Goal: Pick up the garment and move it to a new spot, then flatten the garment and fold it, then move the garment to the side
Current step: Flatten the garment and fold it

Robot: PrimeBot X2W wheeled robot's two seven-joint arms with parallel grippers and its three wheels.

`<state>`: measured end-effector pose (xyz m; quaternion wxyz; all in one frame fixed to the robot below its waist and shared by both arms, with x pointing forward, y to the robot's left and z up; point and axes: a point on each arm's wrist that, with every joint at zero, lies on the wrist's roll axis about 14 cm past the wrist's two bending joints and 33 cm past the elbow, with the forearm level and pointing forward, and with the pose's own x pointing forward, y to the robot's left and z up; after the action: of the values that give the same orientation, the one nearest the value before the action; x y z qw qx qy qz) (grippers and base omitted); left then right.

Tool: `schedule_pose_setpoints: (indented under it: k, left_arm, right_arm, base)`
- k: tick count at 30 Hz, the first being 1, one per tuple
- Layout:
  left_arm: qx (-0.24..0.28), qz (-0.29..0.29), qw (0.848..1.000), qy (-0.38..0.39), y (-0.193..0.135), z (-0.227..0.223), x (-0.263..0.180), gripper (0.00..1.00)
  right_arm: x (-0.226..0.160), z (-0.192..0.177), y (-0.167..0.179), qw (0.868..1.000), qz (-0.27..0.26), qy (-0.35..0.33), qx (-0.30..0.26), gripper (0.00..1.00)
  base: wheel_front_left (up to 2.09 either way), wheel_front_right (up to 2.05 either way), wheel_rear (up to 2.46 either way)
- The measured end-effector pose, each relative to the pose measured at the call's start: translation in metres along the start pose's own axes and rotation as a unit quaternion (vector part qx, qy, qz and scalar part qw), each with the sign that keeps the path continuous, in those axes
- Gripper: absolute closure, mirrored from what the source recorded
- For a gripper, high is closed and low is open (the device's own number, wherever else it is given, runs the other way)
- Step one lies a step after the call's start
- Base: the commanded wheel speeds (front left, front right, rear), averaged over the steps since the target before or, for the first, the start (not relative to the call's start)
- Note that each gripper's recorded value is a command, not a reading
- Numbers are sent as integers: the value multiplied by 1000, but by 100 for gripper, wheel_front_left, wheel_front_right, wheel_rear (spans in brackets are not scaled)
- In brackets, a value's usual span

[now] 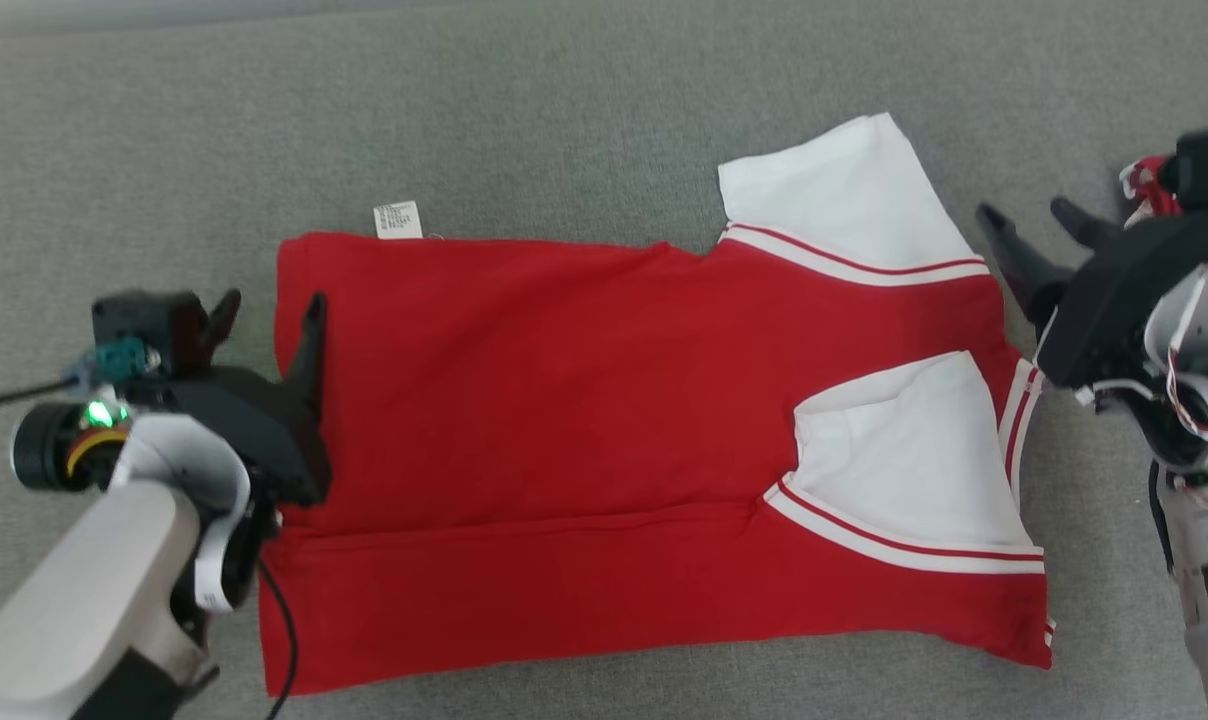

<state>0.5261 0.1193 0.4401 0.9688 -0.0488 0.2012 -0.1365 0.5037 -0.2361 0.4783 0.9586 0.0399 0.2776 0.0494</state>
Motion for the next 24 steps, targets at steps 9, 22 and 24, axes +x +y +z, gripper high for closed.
schedule_pose_setpoints:
  k: [9, 22, 24]
  left_arm:
    - [30, 15, 998, 53, 18, -14, 44, 0]
    - [33, -1, 993, 111, 20, -32, 59, 0]
    - [35, -1, 993, 116, 20, -33, 60, 0]
  right_arm:
    - [39, 6, -9, 1000, -7, 9, -17, 0]
    - [70, 2, -8, 999, 1, 23, -24, 0]
    - [73, 1, -7, 999, 3, 29, -25, 0]
  base:
    - [0, 0, 0]
    - [0, 0, 0]
    - [0, 0, 0]
